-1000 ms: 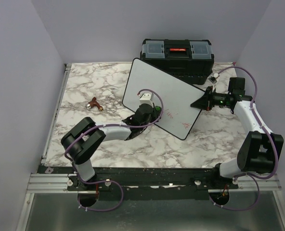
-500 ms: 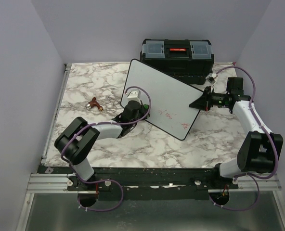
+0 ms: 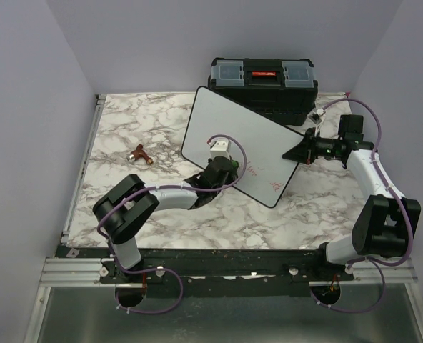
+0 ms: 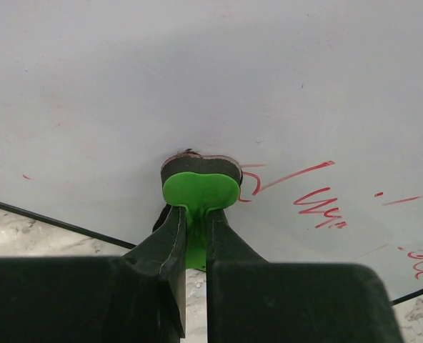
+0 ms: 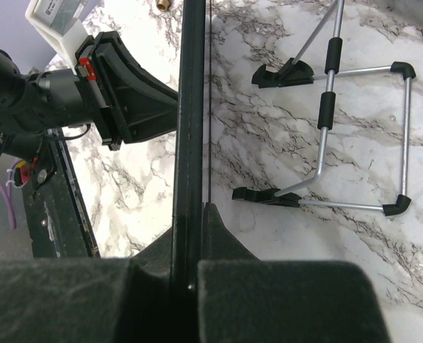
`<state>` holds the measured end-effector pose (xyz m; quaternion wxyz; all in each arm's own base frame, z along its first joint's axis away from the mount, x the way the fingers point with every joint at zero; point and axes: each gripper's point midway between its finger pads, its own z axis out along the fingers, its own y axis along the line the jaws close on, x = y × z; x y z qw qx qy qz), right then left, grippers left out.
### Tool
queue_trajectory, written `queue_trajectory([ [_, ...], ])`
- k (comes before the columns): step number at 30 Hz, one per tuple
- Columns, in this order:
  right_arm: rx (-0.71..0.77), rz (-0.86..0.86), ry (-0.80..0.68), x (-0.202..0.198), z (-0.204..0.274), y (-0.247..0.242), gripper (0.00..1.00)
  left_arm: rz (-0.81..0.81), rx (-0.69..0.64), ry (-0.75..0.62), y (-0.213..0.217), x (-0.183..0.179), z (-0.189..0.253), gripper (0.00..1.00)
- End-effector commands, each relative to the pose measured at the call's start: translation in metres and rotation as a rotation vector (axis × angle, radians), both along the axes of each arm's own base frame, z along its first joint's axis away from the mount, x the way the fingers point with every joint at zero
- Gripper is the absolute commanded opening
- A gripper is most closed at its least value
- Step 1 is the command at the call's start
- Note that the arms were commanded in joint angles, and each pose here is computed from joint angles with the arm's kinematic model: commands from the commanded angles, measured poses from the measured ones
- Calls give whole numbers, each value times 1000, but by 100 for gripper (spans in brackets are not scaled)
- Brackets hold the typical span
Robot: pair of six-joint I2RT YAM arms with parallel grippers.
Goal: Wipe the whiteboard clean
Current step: Erase the whiteboard at the whiteboard stand.
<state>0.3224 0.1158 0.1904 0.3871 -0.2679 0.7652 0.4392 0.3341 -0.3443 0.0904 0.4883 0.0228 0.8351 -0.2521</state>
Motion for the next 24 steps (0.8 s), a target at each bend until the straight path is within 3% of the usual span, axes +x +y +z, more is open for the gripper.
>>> queue_trajectory([
  [1, 34, 87, 133, -35, -16, 22, 1, -131, -70, -10, -47, -16, 16, 0],
  [10, 34, 88, 133, -36, -16, 22, 1, -114, 1, -37, -44, -16, 17, 0],
  [18, 34, 88, 131, -36, -16, 22, 1, -37, 4, -107, -3, 30, 56, 0],
  [24, 34, 86, 136, -35, -17, 22, 1, -48, -3, -170, -4, 42, 88, 0],
])
